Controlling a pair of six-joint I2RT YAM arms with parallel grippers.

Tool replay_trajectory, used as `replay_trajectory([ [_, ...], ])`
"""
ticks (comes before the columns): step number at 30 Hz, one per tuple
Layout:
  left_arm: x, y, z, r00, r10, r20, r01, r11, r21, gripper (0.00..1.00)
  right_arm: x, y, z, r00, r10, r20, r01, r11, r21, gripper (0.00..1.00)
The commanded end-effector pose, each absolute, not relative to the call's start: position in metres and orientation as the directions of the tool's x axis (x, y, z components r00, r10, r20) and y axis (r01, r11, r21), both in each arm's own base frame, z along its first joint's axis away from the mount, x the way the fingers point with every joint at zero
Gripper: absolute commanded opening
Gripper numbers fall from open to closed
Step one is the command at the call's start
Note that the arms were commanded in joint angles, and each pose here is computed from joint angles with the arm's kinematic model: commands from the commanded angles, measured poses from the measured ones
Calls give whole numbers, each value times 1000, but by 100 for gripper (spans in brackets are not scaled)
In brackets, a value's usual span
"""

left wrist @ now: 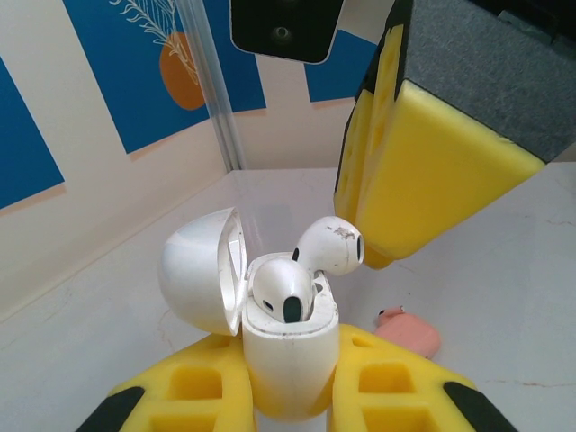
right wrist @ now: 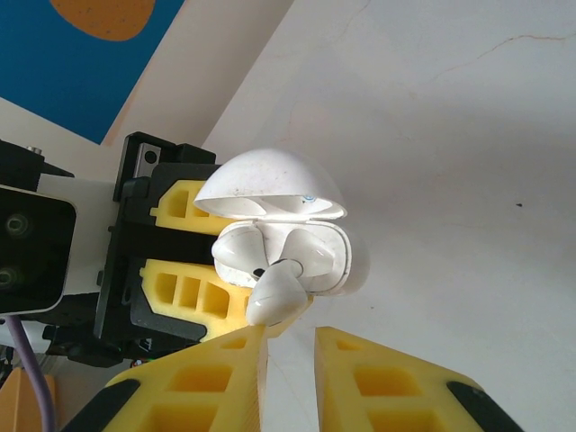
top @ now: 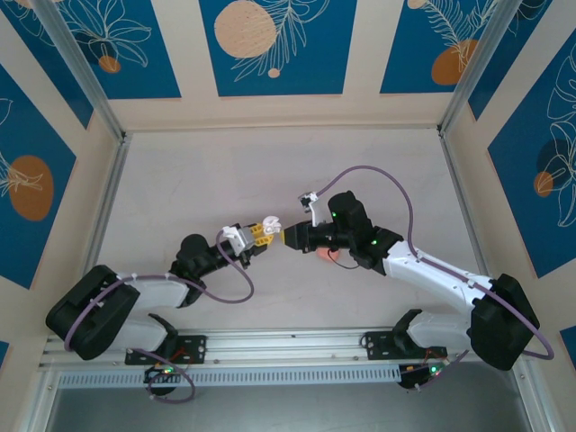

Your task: Insert the wireless bluetooth earbuds into the charging case

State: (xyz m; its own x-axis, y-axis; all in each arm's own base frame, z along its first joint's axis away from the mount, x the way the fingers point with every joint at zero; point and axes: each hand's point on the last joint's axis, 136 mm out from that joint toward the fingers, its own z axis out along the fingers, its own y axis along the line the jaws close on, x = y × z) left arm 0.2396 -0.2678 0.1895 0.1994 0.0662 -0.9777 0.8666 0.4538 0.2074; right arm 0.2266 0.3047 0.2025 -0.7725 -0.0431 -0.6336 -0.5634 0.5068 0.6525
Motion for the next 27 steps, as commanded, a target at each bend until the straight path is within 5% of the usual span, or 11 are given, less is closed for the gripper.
replay_trajectory([
  [1,232,-270,196,244,61,-968,865,438,246,15,236,306,216,-748,-26,-664,-580,513,633,21],
  [27,233,-268,196,246,81,-966,859,444,256,15,218,301,231,-713,-47,-700,-618,515,594,34],
])
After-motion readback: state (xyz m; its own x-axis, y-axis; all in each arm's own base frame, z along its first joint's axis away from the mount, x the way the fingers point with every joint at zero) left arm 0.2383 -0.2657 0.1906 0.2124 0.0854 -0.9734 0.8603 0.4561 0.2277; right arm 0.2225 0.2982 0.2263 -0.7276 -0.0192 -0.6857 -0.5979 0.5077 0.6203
